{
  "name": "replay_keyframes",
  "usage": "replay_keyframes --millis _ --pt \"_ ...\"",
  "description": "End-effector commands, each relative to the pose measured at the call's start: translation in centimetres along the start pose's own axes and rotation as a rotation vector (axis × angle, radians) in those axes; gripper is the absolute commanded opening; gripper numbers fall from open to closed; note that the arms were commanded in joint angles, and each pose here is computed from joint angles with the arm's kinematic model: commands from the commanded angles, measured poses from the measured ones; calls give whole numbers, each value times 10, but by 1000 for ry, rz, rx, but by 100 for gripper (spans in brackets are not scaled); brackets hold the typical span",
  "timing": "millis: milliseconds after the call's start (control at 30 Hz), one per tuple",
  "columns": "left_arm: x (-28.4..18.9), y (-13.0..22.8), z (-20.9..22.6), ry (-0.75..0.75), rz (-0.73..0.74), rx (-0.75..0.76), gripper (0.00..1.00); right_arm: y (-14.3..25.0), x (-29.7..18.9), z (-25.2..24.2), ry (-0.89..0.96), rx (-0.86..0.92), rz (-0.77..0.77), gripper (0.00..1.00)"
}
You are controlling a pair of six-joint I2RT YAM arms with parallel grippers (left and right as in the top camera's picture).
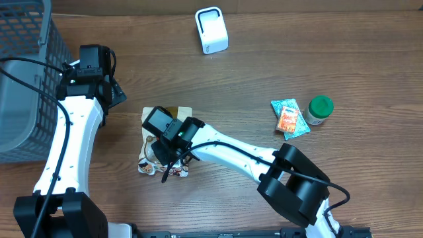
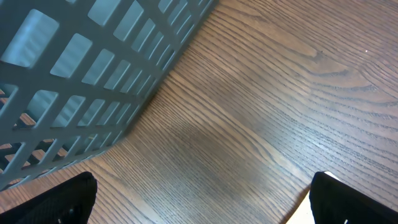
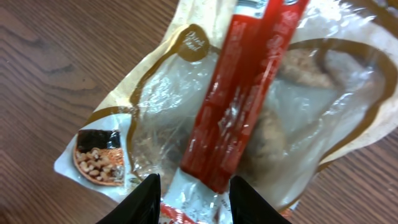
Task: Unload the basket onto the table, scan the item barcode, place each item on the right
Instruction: 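Lower the right gripper and pinch the red stick on the snack bag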
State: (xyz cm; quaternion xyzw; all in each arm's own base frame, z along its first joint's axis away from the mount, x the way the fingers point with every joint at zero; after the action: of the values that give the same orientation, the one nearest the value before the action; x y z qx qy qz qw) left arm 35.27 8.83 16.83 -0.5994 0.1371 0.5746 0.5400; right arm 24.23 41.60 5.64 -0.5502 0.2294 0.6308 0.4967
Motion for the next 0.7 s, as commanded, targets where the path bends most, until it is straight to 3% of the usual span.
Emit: replay_keyframes --millis 0,667 --pt "-3 -6 0 -6 -18 14 100 7 11 1 34 -16 3 37" --pt "-3 -6 0 -6 -18 14 100 14 26 -10 89 -15 25 27"
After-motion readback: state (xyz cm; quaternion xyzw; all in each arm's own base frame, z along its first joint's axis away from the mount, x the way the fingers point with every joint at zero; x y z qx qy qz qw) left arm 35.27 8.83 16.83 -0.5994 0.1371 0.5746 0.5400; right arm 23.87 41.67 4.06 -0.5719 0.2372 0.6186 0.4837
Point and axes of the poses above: each gripper's point midway between its finger pads, its own x axis out along the fingers, its own z axis along the line the jaws close on, y = z × x, the point moved 1 cm from there along -x, back along the fingers, and after that the axes turned 7 degrees about x, right-handed, at the moved point
